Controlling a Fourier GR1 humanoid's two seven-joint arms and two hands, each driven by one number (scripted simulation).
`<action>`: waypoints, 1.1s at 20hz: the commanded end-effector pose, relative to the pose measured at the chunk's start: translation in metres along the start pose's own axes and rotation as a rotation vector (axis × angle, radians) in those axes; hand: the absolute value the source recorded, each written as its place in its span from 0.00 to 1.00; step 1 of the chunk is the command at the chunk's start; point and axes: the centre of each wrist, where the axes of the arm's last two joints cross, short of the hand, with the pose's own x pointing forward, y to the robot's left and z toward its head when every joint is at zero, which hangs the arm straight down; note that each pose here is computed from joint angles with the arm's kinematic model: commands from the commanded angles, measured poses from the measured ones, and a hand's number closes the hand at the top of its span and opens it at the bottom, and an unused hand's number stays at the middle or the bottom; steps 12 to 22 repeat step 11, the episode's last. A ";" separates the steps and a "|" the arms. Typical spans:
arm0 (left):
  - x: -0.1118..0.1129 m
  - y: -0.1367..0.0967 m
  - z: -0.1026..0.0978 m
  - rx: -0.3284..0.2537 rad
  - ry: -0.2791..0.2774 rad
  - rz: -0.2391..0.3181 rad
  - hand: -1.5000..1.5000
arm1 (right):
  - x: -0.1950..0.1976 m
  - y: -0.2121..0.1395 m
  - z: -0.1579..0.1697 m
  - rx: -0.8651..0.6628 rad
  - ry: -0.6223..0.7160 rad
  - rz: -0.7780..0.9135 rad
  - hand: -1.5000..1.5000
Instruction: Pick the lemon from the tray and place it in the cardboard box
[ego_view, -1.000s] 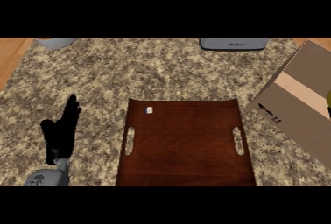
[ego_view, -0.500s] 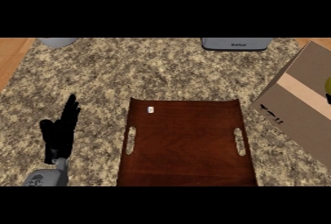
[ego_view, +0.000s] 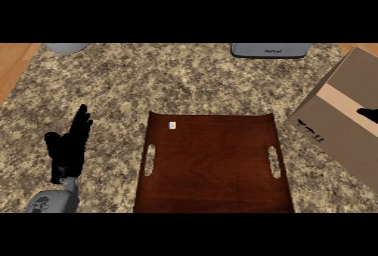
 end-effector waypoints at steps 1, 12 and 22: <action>0.003 -0.009 0.000 0.015 -0.007 -0.010 0.50 | -0.013 0.000 -0.001 -0.047 -0.102 -0.180 0.00; -0.009 0.002 0.008 0.018 0.009 -0.020 0.50 | -0.074 -0.065 0.007 -0.153 -0.106 -0.603 0.00; -0.009 0.002 0.008 0.018 0.009 -0.020 0.50 | -0.074 -0.065 0.007 -0.153 -0.106 -0.603 0.00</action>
